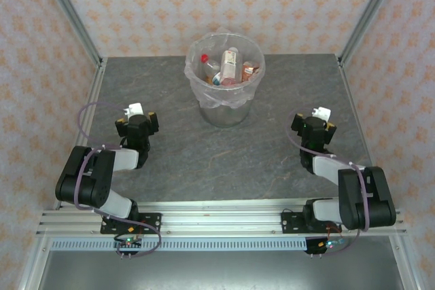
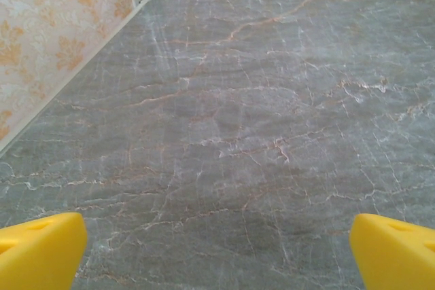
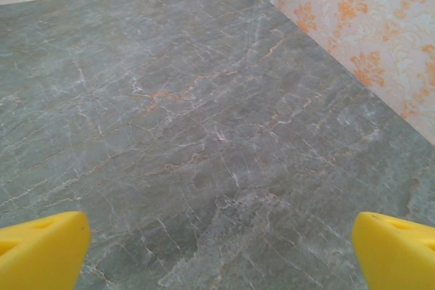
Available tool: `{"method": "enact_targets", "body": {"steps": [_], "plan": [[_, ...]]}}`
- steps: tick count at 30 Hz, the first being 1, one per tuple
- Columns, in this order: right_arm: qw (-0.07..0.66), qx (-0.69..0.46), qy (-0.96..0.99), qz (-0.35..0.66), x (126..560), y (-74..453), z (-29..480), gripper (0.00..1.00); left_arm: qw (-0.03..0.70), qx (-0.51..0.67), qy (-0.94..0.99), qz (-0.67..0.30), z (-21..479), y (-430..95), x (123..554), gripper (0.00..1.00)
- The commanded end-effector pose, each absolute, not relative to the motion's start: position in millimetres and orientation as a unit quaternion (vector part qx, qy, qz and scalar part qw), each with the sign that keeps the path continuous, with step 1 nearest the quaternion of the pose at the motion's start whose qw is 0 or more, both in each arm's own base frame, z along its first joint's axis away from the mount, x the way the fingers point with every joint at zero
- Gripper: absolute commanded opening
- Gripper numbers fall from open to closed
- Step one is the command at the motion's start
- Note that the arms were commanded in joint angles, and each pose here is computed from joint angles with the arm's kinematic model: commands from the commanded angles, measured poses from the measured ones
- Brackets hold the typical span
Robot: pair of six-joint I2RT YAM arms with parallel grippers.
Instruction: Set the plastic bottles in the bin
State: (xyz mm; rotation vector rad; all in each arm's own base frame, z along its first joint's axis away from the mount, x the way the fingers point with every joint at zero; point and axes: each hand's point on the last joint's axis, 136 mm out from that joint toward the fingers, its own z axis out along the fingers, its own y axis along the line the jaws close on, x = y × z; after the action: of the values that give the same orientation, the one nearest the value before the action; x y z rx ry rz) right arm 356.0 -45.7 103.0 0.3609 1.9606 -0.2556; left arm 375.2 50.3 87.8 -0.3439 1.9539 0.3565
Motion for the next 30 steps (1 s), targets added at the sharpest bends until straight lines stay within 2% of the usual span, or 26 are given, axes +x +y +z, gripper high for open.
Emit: {"method": "enact_targets", "body": {"steps": [1, 10, 15, 17, 26, 30], "plan": [[0.563, 0.127, 0.813, -0.077, 374, -35, 118, 0.99, 0.555, -0.159, 0.801, 0.161, 102, 55, 377, 1.00], [0.622, 0.135, 0.770, -0.042, 361, -30, 114, 0.99, 0.555, -0.159, 0.800, 0.161, 102, 55, 378, 1.00], [0.613, 0.132, 0.778, -0.048, 374, -30, 100, 0.99, 0.555, -0.160, 0.800, 0.161, 102, 55, 378, 1.00], [0.562, 0.178, 0.803, -0.087, 384, -47, 94, 0.99, 0.555, -0.159, 0.800, 0.161, 102, 55, 378, 1.00], [0.566, 0.184, 0.798, -0.095, 383, -50, 93, 0.99, 0.555, -0.159, 0.800, 0.161, 102, 55, 377, 1.00], [0.554, 0.097, 0.827, -0.012, 394, -18, 88, 0.99, 0.556, -0.158, 0.800, 0.159, 102, 54, 378, 1.00]]}}
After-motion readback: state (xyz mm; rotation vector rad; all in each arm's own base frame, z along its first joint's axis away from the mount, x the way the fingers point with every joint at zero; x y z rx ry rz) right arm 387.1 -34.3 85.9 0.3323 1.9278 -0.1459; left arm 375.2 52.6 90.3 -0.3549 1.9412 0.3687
